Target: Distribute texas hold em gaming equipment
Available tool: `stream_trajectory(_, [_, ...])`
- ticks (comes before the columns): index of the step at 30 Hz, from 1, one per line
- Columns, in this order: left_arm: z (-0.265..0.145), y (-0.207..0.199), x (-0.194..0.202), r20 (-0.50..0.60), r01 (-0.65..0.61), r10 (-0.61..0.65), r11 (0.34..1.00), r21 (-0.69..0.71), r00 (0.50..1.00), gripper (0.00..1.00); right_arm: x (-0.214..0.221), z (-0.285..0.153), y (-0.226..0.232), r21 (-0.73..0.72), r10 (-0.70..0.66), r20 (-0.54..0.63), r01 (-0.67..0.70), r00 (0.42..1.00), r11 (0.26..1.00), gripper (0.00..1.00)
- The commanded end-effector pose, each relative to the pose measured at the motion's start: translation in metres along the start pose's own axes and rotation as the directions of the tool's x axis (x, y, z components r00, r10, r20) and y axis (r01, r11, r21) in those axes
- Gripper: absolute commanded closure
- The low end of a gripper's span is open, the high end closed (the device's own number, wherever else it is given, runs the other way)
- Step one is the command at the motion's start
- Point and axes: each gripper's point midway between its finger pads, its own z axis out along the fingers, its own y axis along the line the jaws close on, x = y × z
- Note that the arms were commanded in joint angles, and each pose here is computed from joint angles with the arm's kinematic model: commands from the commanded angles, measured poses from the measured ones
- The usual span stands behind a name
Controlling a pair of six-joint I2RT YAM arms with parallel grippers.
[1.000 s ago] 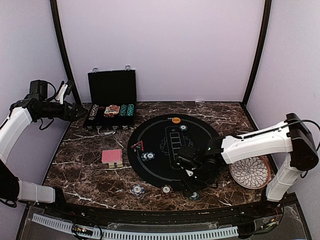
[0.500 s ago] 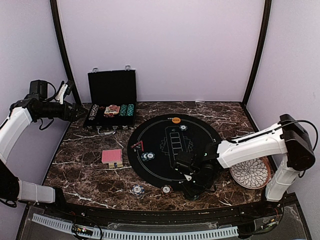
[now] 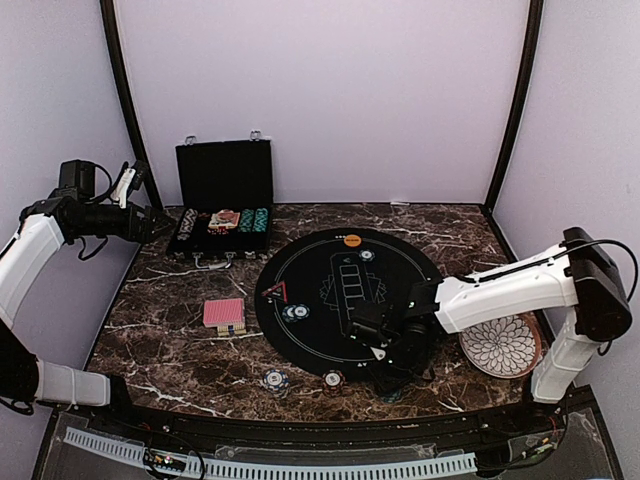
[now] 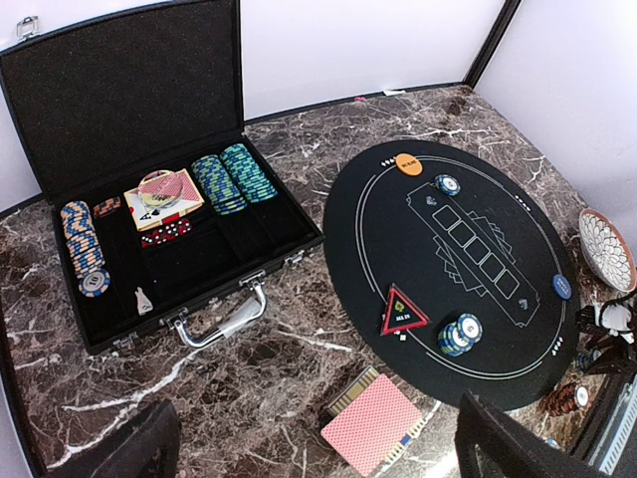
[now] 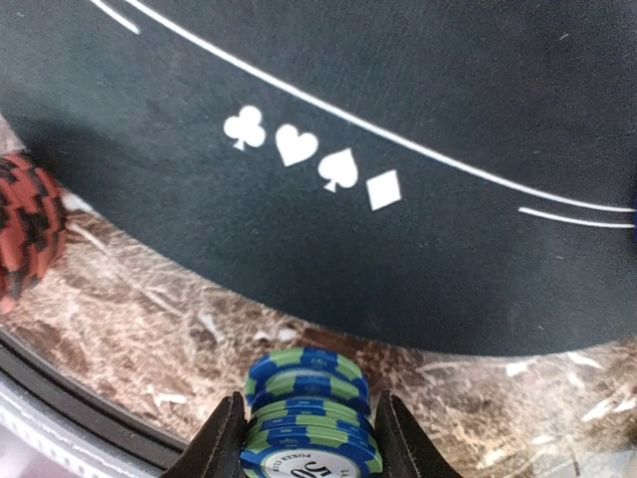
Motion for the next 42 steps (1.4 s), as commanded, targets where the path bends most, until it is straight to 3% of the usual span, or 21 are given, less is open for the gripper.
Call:
stream_trajectory(1, [-0.006,-0.003,-0.007,0.013,-0.017,0.017,1.000,0.004,1.000,0.01,-0.010,-0.033,0.002,0.016,-0.019,0.060,0.018,0.998,1.000,0.76])
stream_trajectory(13, [-0.007,-0.004,-0.008,0.014,-0.018,0.018,1.000,0.007,1.000,0.01,-0.073,-0.061,-0.017,0.062,-0.015,0.160,0.005,0.987,0.998,0.79])
stream_trajectory(21, [-0.009,-0.005,-0.011,0.019,-0.019,0.019,1.000,0.006,1.000,0.01,-0.123,-0.033,-0.041,0.070,0.013,0.184,-0.026,0.983,0.997,0.80])
stream_trajectory(28, [-0.009,-0.004,-0.010,0.015,-0.021,0.021,1.000,0.003,1.000,0.01,-0.132,-0.004,-0.062,0.083,0.041,0.161,-0.054,0.986,0.995,0.80])
stream_trajectory(35, [-0.007,-0.002,-0.008,0.010,-0.023,0.023,1.000,-0.001,1.000,0.01,-0.125,0.010,-0.076,0.094,0.065,0.135,-0.078,0.989,0.993,0.68])
stream_trajectory(42, [-0.007,-0.003,-0.007,0.008,-0.024,0.024,1.000,0.000,1.000,0.01,-0.118,0.004,-0.080,0.103,0.063,0.128,-0.077,0.990,0.992,0.35])
